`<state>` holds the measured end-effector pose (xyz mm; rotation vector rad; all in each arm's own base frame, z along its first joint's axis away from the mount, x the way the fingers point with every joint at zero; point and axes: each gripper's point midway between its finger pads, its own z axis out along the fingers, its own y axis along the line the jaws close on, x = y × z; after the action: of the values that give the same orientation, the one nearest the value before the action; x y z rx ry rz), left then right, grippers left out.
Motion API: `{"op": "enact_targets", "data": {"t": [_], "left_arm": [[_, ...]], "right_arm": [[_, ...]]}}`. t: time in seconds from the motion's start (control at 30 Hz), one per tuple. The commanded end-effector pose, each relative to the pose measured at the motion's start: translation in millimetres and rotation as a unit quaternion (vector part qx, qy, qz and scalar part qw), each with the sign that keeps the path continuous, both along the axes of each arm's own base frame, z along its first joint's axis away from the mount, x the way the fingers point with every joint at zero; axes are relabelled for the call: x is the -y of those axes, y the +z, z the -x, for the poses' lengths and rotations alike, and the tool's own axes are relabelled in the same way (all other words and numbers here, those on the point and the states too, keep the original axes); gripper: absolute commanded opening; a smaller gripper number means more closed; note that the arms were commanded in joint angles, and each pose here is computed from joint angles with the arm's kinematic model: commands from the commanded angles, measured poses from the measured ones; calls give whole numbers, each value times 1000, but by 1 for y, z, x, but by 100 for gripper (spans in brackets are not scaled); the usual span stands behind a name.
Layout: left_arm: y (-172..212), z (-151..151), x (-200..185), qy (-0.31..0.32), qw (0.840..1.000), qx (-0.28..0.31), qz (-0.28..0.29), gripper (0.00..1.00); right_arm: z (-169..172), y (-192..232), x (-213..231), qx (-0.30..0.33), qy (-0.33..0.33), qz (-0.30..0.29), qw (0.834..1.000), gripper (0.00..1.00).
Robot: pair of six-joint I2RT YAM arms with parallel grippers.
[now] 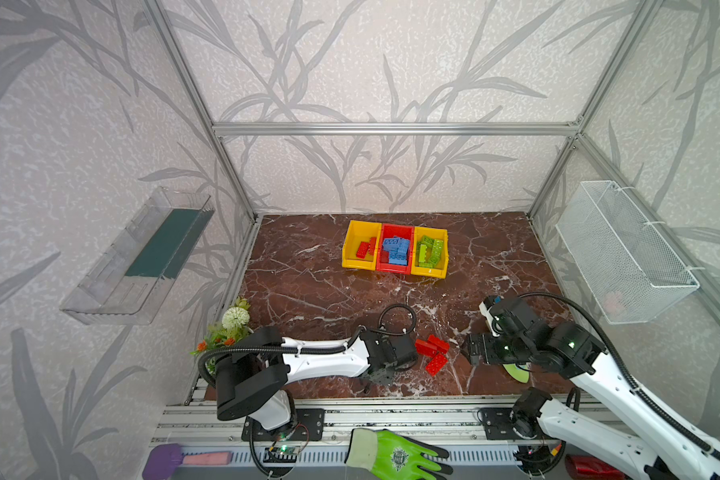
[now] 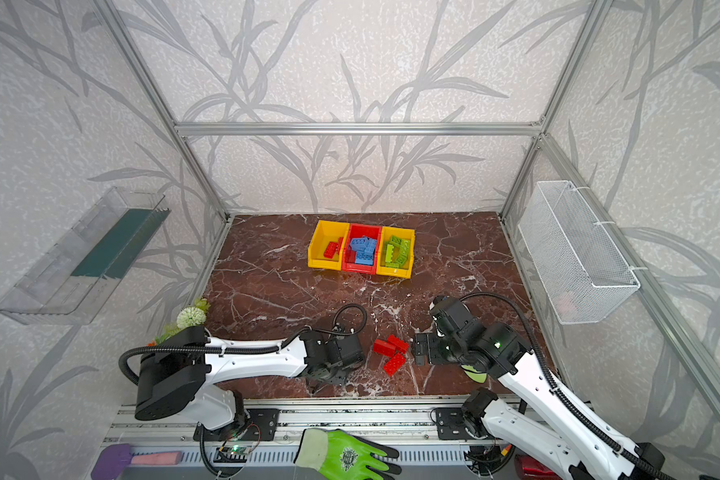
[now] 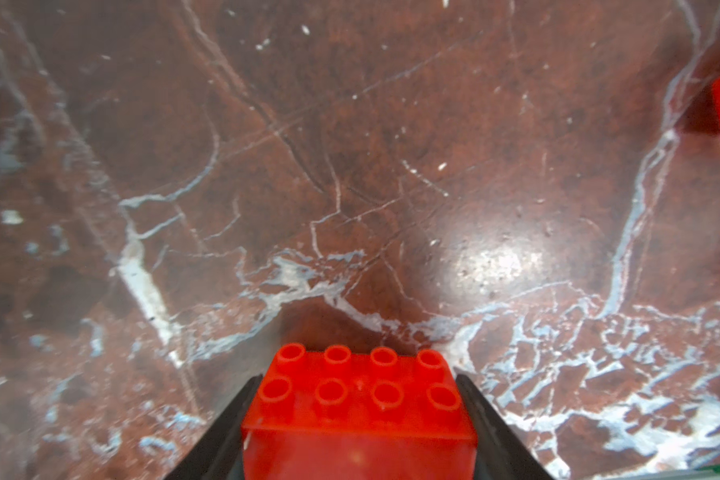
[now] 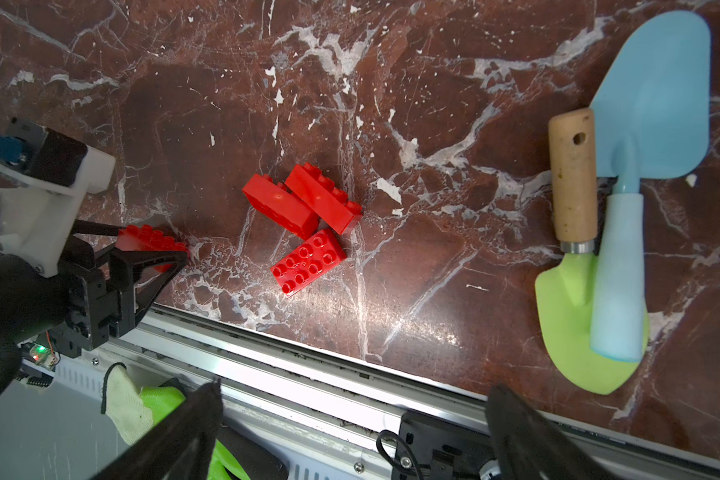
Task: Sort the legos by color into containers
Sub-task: 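Lift the red brick and carry it over the yellow bin with the left gripper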
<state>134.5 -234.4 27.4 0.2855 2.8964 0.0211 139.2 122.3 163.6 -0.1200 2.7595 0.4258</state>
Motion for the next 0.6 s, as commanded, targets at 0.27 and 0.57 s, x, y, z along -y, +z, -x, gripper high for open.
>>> {"op": "enact_targets", "data": {"t": [0.27,0.57], "left_arm": [[80,-82,-36,52,997,52,-20,44],[126,-211,-49,70,994,81,-8,44]], "right_arm": [[-9,17,1,14,-9,12,1000,99],[-35,28,-11,25,-17,25,999,99]]}}
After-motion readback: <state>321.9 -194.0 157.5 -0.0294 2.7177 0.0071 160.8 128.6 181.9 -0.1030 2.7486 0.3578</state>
